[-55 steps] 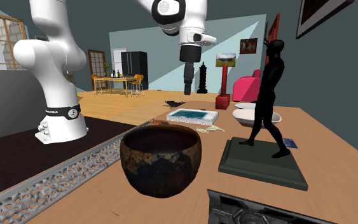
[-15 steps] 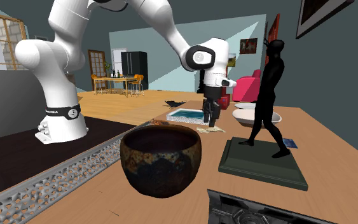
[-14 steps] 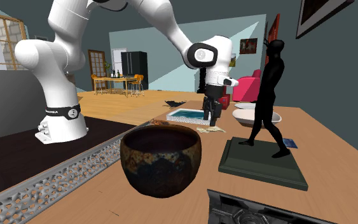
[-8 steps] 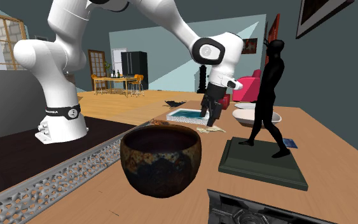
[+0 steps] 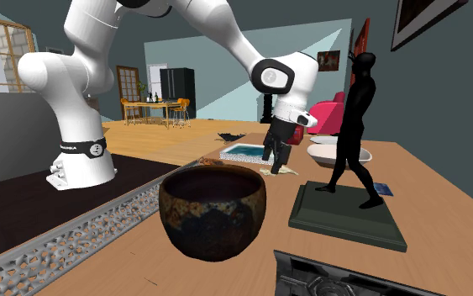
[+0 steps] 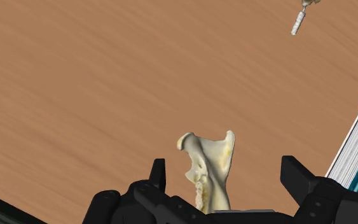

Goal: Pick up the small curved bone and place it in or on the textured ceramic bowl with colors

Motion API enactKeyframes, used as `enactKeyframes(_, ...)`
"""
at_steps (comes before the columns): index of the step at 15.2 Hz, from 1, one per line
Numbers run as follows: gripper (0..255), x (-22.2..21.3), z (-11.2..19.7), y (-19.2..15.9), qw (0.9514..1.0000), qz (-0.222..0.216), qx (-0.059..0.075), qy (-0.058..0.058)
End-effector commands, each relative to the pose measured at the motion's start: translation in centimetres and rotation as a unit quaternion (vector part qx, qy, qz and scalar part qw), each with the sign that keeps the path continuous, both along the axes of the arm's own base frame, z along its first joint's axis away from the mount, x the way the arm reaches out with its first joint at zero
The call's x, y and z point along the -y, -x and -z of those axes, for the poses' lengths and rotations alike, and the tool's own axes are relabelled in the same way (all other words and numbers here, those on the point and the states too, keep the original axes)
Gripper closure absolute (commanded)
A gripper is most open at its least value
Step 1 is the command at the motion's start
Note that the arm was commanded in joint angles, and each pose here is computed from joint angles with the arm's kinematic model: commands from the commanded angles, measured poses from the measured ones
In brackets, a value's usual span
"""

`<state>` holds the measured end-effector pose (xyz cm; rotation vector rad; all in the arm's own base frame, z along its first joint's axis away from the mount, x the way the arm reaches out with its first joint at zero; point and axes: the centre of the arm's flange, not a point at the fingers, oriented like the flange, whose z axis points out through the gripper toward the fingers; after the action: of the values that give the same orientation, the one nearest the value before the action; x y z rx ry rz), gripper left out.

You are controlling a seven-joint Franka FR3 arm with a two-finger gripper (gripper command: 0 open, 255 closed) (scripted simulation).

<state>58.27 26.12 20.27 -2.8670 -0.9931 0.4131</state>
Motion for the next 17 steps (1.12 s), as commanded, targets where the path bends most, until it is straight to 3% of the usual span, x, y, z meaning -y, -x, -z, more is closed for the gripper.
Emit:
enactKeyframes(1, 0, 0.0, 0.0, 0.0, 1.0000, 0.000, 0.000, 0.000)
enactKeyframes(4, 0, 0.0, 0.0, 0.0, 1.0000, 0.000, 0.000, 0.000)
enactKeyframes(5, 255, 0.0, 0.0, 0.0, 1.0000, 0.000, 0.000, 0.000)
enactKeyframes(14, 255, 0.0, -0.1, 0.0, 1.0000, 0.000, -0.001, 0.000)
enactKeyframes(15, 0, 0.0, -0.1, 0.0, 1.0000, 0.000, -0.001, 0.000)
enactKeyframes(16, 0, -0.6, -1.0, 0.5, 0.9981, -0.043, 0.037, -0.024)
enactKeyframes(17, 0, -1.1, -1.9, 1.1, 0.9925, -0.085, 0.074, -0.048)
